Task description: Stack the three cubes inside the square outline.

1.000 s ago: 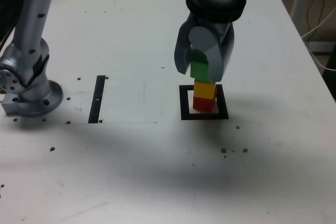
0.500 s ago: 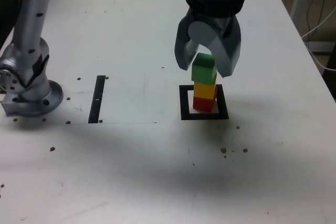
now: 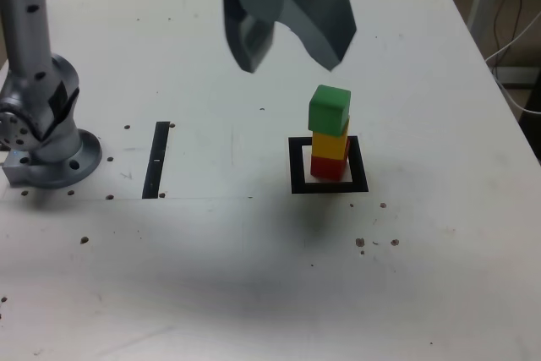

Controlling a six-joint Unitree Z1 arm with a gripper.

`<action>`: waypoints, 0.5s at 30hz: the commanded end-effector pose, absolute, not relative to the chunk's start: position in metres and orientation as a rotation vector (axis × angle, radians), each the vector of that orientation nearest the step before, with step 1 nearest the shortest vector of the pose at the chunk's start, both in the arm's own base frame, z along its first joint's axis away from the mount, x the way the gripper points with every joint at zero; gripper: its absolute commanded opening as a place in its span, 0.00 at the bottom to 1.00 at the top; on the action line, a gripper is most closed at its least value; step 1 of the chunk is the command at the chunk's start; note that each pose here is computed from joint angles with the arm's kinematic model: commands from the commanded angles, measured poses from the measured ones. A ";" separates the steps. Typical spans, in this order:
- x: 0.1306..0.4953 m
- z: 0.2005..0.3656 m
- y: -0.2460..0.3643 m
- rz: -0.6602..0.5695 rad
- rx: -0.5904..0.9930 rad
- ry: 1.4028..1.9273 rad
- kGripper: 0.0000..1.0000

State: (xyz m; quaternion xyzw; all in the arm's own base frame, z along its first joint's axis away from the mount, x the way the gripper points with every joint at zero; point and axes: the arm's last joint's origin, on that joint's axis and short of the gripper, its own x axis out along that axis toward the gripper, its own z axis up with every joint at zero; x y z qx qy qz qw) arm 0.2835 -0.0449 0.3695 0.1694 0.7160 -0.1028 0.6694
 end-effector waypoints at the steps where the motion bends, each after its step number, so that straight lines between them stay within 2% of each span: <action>1: 0.270 0.371 -0.042 -0.233 0.374 1.629 0.99; 7: 0.235 0.357 -0.036 -0.225 0.361 1.695 0.99; 11: 0.206 0.338 -0.032 -0.211 0.325 1.747 0.99; 15: 0.185 0.320 -0.028 -0.201 0.278 1.773 0.99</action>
